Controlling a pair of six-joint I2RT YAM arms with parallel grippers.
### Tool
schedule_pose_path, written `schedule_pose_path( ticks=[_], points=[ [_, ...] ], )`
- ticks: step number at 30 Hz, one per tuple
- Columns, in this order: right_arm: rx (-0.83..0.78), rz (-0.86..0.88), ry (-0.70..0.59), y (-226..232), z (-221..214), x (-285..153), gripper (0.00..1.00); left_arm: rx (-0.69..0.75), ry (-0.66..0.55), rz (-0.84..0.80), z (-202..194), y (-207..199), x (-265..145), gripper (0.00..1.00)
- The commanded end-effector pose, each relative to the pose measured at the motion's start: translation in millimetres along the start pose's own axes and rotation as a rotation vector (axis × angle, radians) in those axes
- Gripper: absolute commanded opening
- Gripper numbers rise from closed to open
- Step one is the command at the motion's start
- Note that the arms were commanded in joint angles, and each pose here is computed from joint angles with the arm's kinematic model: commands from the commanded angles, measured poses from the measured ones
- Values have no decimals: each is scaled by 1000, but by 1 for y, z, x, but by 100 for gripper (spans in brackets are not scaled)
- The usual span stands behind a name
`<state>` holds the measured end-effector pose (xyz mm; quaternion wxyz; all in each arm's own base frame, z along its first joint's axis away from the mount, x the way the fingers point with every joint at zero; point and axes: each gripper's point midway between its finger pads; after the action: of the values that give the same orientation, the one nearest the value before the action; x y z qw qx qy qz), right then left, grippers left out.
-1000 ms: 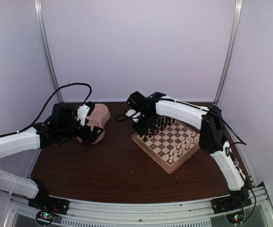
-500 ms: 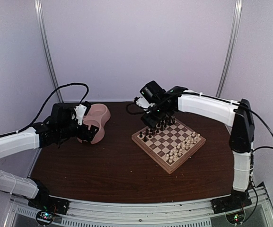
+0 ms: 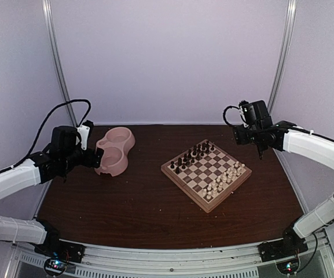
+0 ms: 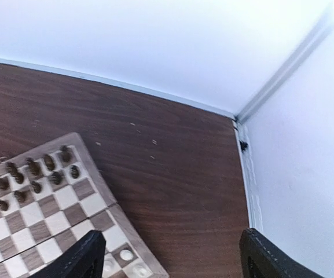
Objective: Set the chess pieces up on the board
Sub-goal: Reset both arms
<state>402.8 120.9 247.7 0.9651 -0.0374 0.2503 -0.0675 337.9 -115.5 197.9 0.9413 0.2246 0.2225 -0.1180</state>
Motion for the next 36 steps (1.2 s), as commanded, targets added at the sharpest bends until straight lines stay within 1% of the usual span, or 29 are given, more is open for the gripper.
schedule_pose_path(
  ticks=[1, 2, 3, 5, 8, 10, 13, 14, 16, 19, 21, 24, 27, 28, 32, 34, 36],
  points=[
    [186, -247, -69, -72, -14, 2, 94, -35, -16, 87, -2, 17, -4, 98],
    [238, -284, -65, -89, -21, 4, 99, -40, -13, 100, -3, 20, -4, 98],
    [292, -302, -56, -101, -29, 7, 100, -43, -9, 111, -5, 21, -3, 98],
    [366, -313, -59, -123, -43, 13, 100, -50, 4, 143, -11, 26, -3, 98],
    [408, -291, -109, -139, -58, 17, 100, -65, 1, 183, -18, 32, -4, 98],
    [400, -264, -170, -143, -62, 17, 100, -70, -6, 197, -22, 35, -3, 98],
    [278, -155, -234, -128, -75, 22, 99, -59, 18, 214, -34, 37, 1, 98],
    [249, -121, -238, -121, -81, 24, 98, -64, 5, 224, -33, 40, 2, 98],
    [241, -65, -265, -113, -85, 25, 97, -66, 13, 238, -40, 42, 6, 98],
    [250, -53, -316, -112, -89, 29, 96, -79, 17, 259, -49, 47, 9, 98],
    [248, -56, -325, -113, -93, 34, 97, -85, 12, 266, -54, 49, 12, 98],
    [204, 1, -295, -104, -99, 47, 97, -93, 7, 272, -60, 51, 16, 98],
    [168, 18, -281, -99, -98, 54, 98, -99, 16, 276, -65, 53, 21, 98],
    [162, 19, -294, -99, -98, 55, 98, -100, 16, 276, -66, 54, 23, 97],
    [233, -32, -337, -116, -109, 68, 98, -106, 13, 295, -69, 58, 27, 98],
    [289, -88, -328, -132, -113, 76, 100, -99, 13, 305, -70, 60, 29, 98],
    [309, -94, -279, -135, -117, 80, 100, -98, 14, 316, -71, 64, 31, 98]
  ],
)
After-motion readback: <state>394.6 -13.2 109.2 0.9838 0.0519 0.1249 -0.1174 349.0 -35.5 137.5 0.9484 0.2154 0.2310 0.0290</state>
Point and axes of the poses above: each gripper's point midway between its finger pads, its own x axis out along the fingers, its own y axis along the line the jaws close on, z = x × y, and after that the axes turned 15 degrees about x, right-handed
